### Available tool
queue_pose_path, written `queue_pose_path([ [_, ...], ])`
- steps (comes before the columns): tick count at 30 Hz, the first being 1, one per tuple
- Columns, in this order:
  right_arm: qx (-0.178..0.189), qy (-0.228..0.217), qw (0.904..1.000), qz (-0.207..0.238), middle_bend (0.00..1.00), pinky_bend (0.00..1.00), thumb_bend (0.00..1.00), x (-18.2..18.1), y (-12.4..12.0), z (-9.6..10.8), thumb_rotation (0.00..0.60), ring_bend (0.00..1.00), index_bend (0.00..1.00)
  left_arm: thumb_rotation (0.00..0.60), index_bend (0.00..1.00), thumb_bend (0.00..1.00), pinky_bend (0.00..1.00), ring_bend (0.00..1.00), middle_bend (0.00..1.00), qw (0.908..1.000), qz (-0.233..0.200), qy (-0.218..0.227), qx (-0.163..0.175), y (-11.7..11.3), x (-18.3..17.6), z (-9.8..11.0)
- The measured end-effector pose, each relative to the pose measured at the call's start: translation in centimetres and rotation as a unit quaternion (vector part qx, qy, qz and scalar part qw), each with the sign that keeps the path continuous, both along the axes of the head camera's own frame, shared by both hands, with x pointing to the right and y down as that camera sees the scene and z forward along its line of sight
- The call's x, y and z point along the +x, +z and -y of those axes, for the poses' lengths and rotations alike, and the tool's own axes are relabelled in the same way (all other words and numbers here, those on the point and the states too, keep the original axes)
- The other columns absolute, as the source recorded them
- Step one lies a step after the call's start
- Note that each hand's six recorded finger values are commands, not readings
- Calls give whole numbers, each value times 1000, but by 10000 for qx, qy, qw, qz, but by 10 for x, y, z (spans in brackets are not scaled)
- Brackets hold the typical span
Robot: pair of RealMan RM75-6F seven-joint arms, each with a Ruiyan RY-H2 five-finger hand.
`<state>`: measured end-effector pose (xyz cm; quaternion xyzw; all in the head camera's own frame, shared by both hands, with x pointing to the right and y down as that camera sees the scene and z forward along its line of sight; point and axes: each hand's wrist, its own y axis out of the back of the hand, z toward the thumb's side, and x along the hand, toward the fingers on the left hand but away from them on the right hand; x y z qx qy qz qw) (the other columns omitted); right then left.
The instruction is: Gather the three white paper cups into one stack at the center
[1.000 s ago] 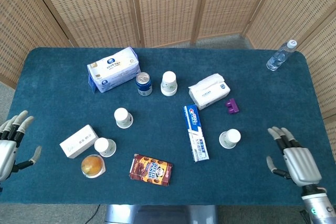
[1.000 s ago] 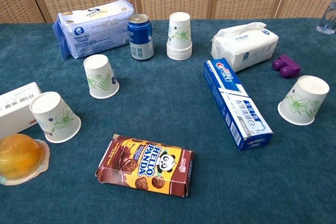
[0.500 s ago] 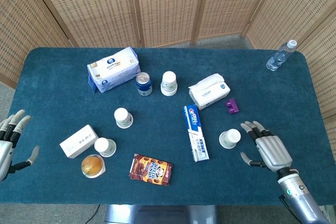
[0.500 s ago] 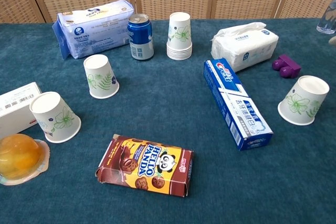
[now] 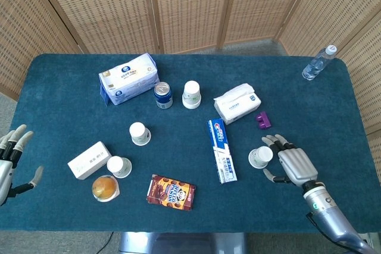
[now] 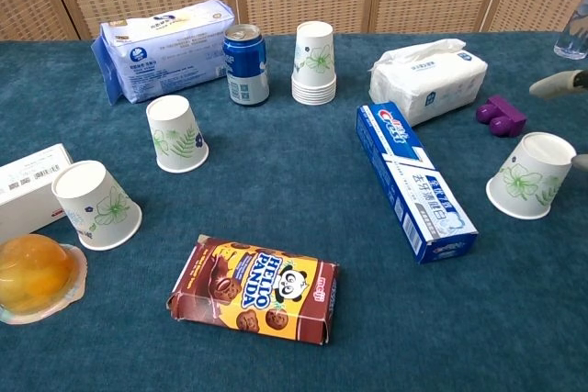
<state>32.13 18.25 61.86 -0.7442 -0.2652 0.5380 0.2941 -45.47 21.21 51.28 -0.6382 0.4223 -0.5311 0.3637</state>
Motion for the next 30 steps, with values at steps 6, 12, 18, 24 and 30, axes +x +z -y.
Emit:
queue_pose_path([
  [6, -107, -157, 9998, -17, 0, 266, 416, -11, 10, 2, 405, 0, 0, 355, 5, 465, 113, 14, 35, 10000, 3, -20, -31, 2, -2, -1],
  [12, -205, -243, 9994, -118, 0, 266, 416, -15, 20, 4, 407, 0, 0, 356, 4, 465, 113, 12, 35, 9999, 19, -96, -44, 3, -6, -2],
  [18, -292, -252, 9991, -181, 0, 266, 415, -17, 29, 7, 406, 0, 0, 356, 4, 465, 113, 13, 34, 9999, 30, -162, -48, 3, -12, -5],
  [24, -341, -257, 9989, -184, 0, 307, 412, -21, 36, 8, 421, 0, 0, 360, 3, 465, 112, 13, 34, 9997, 41, -241, -34, 2, -17, -7],
  [30, -340, -180, 9991, -197, 8, 430, 386, -18, 42, 9, 547, 10, 1, 358, 3, 465, 113, 12, 34, 9995, 49, -302, -17, 1, -21, -9],
])
